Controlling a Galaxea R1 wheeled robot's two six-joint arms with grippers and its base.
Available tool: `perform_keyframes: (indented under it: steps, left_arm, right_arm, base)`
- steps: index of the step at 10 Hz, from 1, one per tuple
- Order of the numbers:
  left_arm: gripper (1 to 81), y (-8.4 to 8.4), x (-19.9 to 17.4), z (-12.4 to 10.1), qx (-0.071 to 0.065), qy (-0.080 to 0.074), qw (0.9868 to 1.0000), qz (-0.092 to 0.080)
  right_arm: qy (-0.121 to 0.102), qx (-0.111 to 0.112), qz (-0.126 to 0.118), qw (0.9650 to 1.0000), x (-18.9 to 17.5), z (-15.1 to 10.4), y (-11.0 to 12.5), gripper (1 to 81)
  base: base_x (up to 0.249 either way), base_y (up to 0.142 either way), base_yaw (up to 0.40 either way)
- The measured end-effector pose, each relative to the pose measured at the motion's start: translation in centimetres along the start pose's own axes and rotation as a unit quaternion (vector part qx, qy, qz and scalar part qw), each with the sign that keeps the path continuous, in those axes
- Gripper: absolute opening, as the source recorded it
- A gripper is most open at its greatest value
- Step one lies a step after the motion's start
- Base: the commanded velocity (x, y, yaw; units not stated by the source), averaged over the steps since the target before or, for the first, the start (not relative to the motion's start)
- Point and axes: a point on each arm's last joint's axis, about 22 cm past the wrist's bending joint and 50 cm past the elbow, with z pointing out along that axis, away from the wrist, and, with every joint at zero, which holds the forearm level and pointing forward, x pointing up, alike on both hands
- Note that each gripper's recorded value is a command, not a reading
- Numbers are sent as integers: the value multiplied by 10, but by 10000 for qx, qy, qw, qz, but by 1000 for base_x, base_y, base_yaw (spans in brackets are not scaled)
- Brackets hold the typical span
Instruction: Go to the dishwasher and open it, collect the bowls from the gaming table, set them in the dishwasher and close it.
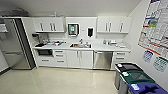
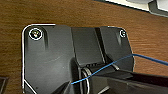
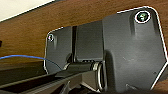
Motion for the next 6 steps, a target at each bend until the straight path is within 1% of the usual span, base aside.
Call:
perform_keyframes:
  steps: [6]
  left_arm:
    - [811, -4, 0, -1, 24, 5, 10000, 3]
  right_arm:
    - [6, 2, -5, 10000, 1, 0, 0, 811]
  base:
    - [147, 0, 0]
